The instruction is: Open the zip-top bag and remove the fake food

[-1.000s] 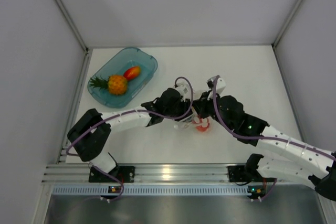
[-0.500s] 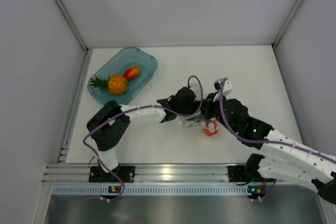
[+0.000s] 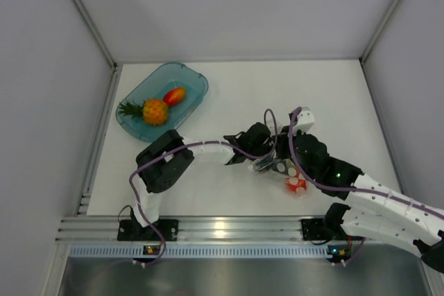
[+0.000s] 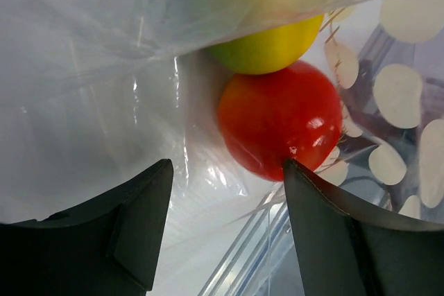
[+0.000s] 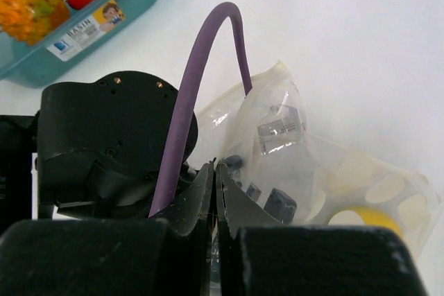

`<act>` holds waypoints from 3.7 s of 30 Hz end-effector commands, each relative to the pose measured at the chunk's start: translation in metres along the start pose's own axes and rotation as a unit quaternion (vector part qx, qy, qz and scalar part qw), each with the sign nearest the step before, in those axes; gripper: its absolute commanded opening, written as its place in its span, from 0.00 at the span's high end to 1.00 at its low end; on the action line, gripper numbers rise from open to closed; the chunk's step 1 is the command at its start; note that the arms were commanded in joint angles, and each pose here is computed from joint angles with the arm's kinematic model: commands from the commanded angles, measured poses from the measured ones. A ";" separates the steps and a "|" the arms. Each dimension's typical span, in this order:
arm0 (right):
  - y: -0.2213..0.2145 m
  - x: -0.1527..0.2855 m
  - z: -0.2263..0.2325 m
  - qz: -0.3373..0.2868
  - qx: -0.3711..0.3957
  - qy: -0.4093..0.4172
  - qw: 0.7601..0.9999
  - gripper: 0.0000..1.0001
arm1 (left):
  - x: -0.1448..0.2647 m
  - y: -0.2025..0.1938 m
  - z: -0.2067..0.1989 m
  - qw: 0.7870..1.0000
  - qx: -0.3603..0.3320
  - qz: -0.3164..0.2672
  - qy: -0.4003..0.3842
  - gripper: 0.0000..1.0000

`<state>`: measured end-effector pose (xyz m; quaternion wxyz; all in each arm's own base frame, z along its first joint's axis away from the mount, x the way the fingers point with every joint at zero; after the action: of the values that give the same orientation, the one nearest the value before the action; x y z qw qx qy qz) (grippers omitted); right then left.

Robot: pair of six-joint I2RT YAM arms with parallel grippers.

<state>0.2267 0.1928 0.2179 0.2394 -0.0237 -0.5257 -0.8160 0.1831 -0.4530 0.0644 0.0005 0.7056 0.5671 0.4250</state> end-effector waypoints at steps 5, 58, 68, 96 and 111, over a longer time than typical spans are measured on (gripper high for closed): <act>-0.003 0.001 0.001 0.000 -0.007 0.012 1.000 1.00 | 0.009 0.024 -0.013 0.997 -0.011 -0.072 0.032 0.33; -0.015 -0.013 -0.004 -0.026 -0.179 0.058 0.982 1.00 | 0.054 -0.027 0.001 0.980 -0.067 0.074 0.169 0.05; -0.008 -0.009 -0.007 -0.034 -0.173 0.054 0.983 1.00 | 0.036 -0.043 0.010 0.976 -0.067 0.103 0.179 0.31; 0.052 0.003 -0.024 -0.067 -0.020 -0.043 0.997 1.00 | 0.077 0.018 -0.021 0.975 -0.128 -0.067 0.170 1.00; 0.037 -0.014 0.004 -0.005 0.017 0.027 0.999 1.00 | 0.124 0.061 -0.039 0.942 -0.195 -0.214 0.171 1.00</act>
<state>0.2532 0.1778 0.2269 0.2304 -0.0370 -0.5431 -0.8066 0.1897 -0.3848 0.1481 0.0672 0.5320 0.5674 0.6249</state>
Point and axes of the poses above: each gripper's point midway between its finger pads, its own x axis back along the fingers, its own z axis along the line the jaws close on, y = z × x, the point moved 1 cm from there along x, back along the fingers, and after that the axes turned 14 degrees about -x, right-handed, at the moved point
